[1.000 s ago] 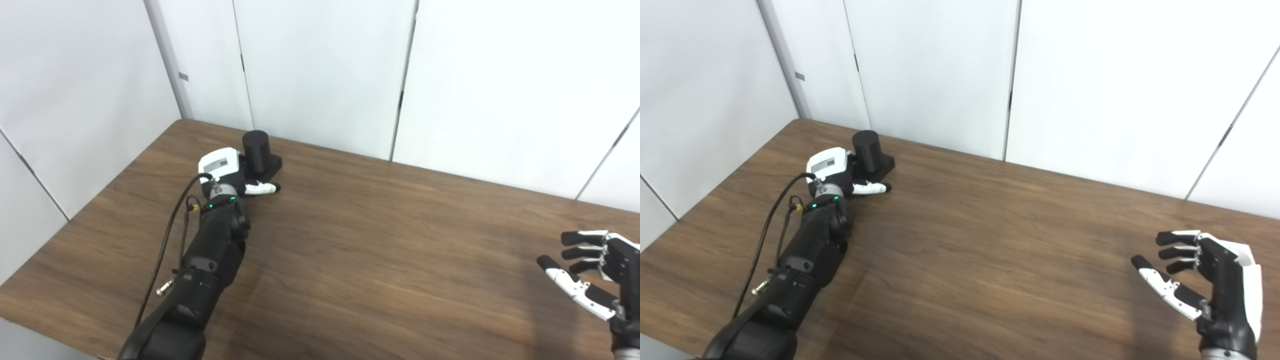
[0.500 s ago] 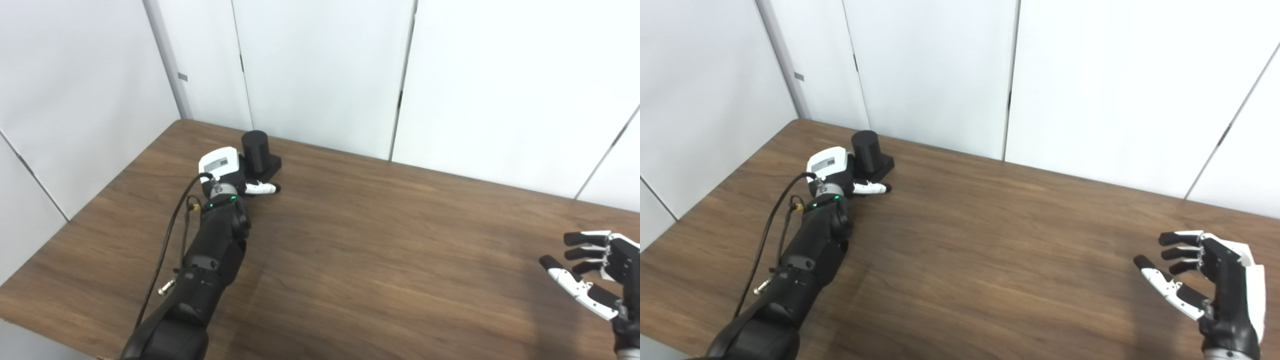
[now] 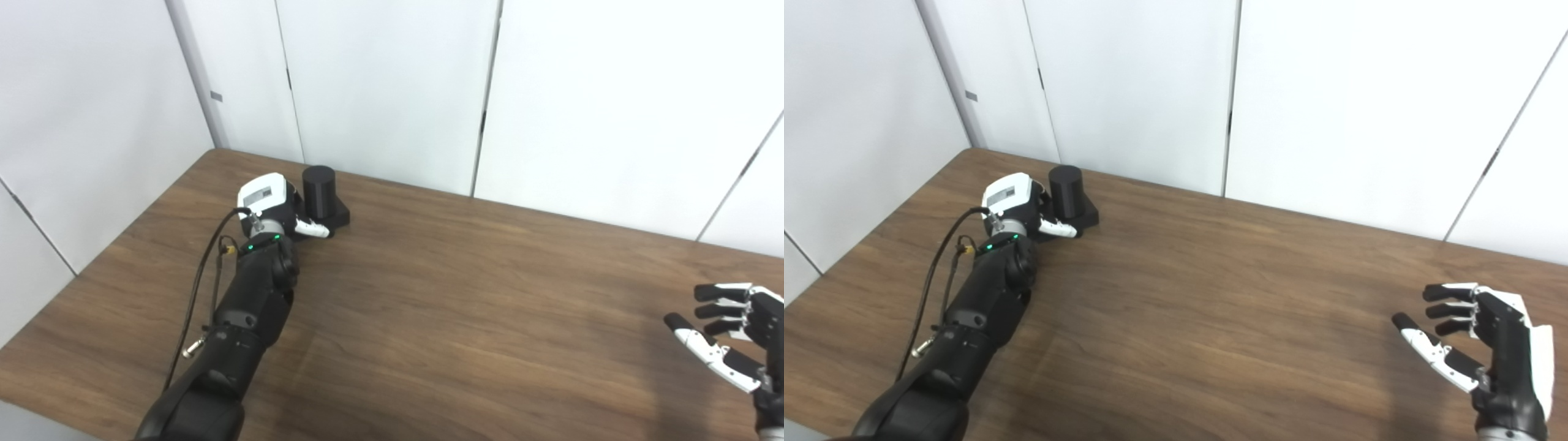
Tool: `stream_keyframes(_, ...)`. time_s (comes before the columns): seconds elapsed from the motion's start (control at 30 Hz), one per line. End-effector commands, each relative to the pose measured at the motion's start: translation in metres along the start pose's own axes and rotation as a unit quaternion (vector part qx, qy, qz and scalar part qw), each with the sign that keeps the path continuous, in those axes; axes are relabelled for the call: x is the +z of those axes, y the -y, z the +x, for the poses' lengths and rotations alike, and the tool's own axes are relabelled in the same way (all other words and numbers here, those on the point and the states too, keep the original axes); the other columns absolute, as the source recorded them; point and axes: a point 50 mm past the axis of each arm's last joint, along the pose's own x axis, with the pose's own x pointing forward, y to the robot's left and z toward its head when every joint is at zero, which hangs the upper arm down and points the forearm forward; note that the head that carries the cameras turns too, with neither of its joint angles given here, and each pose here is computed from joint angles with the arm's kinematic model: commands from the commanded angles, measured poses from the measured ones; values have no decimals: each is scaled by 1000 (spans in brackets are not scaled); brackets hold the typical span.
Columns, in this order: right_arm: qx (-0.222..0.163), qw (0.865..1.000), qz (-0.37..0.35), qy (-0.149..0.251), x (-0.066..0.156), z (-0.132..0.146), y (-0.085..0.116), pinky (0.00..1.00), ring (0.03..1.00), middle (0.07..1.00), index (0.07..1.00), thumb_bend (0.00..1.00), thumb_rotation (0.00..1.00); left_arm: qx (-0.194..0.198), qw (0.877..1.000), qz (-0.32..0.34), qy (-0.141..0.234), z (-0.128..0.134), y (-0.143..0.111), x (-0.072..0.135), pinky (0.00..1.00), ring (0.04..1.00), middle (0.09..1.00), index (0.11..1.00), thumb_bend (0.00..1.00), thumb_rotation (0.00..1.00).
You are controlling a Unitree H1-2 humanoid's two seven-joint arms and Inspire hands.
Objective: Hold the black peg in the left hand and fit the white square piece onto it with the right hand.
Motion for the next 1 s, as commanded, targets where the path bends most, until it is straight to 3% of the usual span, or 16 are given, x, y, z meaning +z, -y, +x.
stream_keyframes(0.0,-13,999,-1,42,15,10,7,397,517,608,491,493,113,15,1000,10,5,5,-18,-6,704,835,796,493,519,80)
stream_keyframes(0.17,-13,999,-1,38,15,10,7,402,520,610,491,493,113,-18,999,0,30,2,-14,-7,714,856,810,492,519,76)
stream_keyframes(0.33,-12,999,0,39,16,10,7,407,524,611,491,493,113,-68,994,-5,85,-4,-10,-8,880,935,880,485,523,65)
stream_keyframes(0.53,-14,999,-1,41,16,12,6,398,519,605,491,493,113,-105,979,-18,173,-15,-4,-5,965,979,893,484,524,56)
stream_keyframes(0.7,-4,999,21,40,17,12,5,399,522,608,491,492,114,-125,963,-11,237,-26,4,1,975,982,897,487,525,60)
stream_keyframes(0.97,-2,999,22,37,20,9,6,444,541,625,492,492,115,-131,949,-6,288,-44,17,21,899,961,891,487,525,68)
